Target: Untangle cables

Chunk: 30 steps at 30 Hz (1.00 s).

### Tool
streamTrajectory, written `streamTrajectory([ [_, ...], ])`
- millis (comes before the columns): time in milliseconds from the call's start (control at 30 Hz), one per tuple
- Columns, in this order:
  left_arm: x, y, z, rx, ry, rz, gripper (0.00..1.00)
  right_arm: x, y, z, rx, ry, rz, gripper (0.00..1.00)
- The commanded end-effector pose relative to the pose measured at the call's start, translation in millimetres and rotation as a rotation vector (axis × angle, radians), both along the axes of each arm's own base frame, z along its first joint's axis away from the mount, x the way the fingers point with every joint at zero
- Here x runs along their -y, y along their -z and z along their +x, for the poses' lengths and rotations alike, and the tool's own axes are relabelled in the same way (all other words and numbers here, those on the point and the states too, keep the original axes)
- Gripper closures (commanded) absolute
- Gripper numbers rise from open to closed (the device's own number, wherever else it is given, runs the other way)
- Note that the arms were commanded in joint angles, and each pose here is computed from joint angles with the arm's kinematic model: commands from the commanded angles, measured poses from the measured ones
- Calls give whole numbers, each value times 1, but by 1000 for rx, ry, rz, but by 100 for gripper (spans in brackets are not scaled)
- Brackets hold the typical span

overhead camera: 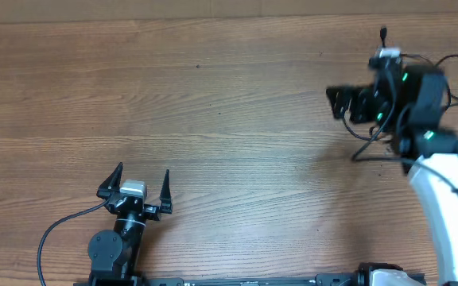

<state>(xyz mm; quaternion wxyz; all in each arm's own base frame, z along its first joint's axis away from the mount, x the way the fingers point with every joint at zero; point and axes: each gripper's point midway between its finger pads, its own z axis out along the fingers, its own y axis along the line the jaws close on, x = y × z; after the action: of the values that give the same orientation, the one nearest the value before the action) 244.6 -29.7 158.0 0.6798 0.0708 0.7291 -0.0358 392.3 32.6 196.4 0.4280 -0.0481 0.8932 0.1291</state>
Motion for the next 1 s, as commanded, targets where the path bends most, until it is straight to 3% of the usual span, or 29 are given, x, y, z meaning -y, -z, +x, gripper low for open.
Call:
streamTrajectory([
  [0, -1, 0, 0, 3, -5, -18, 0, 2, 19, -14, 62, 10, -7, 0],
  [233, -1, 0, 0, 3, -5, -18, 0, 1, 44, -30, 186, 10, -14, 0],
  [600, -1, 0, 0, 3, -5, -18, 0, -2, 70, -82, 369, 11, -23, 0],
  [967, -1, 0, 0, 3, -5, -18, 0, -4, 64, -114, 504, 13, -32, 0],
])
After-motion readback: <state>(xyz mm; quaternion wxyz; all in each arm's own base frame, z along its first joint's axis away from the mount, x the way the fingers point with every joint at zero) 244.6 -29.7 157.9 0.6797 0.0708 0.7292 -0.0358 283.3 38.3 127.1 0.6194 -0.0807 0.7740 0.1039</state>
